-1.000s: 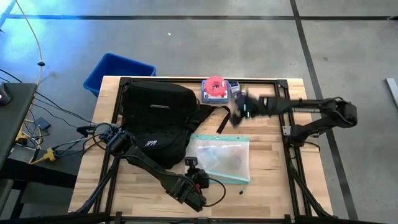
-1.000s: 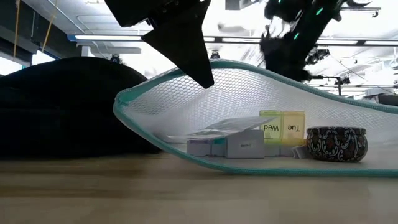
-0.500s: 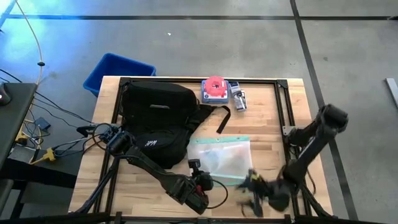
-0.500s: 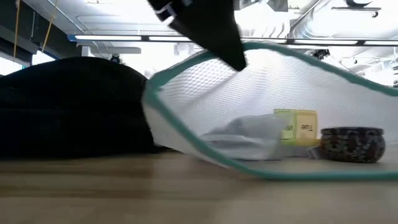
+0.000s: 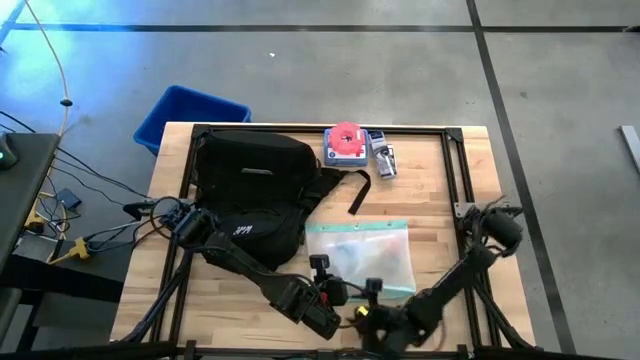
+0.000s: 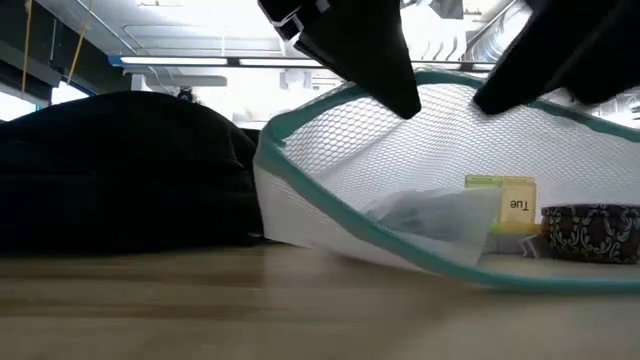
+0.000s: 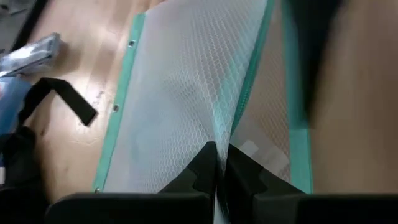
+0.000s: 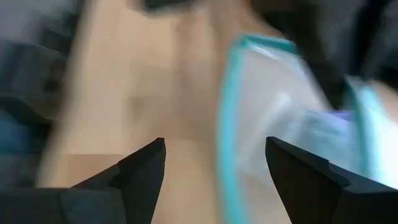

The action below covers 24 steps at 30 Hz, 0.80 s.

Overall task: Unpack backpack
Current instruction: Remove the small zip bag from the zip bag

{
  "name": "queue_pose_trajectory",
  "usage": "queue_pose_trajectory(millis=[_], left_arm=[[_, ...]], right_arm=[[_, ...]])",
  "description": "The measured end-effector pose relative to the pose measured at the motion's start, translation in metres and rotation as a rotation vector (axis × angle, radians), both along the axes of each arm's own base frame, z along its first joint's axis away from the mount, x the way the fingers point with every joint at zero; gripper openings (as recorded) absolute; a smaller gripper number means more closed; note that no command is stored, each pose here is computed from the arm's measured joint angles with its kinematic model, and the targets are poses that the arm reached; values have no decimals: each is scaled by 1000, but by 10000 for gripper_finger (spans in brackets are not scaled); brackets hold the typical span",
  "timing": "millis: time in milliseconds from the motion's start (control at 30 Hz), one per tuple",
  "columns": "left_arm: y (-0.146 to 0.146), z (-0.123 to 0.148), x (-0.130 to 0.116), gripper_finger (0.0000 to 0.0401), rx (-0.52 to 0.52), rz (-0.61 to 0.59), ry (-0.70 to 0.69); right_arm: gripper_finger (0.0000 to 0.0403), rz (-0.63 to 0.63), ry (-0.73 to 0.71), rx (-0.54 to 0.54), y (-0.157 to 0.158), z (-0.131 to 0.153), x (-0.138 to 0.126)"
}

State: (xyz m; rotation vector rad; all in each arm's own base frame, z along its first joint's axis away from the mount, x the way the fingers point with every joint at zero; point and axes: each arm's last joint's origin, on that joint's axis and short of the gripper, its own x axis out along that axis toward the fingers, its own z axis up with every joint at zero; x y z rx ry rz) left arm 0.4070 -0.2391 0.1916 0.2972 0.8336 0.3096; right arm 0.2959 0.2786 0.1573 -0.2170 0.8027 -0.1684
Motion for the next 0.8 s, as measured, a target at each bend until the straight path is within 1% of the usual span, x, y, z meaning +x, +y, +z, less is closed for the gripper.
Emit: queue_pose_trajectory(millis=[67,133,267,400,467,533,600,667,767,800], left_arm=[[-4,0,-2,0,-7,-24,14],[-8,-1,-5,0,5,-45,27],[-12,-1,-8,0,12,-67,30],[-12,-1,-8,0,20,-82,40],[-12,-1,-8,0,17,-88,50],[-12,-2,-9,0,18,-90,57],[-12,-2,-9,0,11,-83,56],[-12,-2,-9,0,13,-80,54],[-11,-2,-8,0,14,-74,50],[-10,-2,-8,0,13,-71,50]], right_arm=[[256,9,73,-37,-9,-5,12],[256,21,108,-55,-17,-11,22],[256,-45,150,-110,-36,-23,32],[254,-105,176,-91,-48,-31,41],[244,-115,211,-73,-52,-38,43],[220,-120,222,-79,-52,-45,44],[180,-127,221,-76,-50,-47,43],[129,-131,216,-74,-47,-48,41],[40,-128,229,-70,-43,-48,35],[20,-119,233,-65,-40,-47,33]])
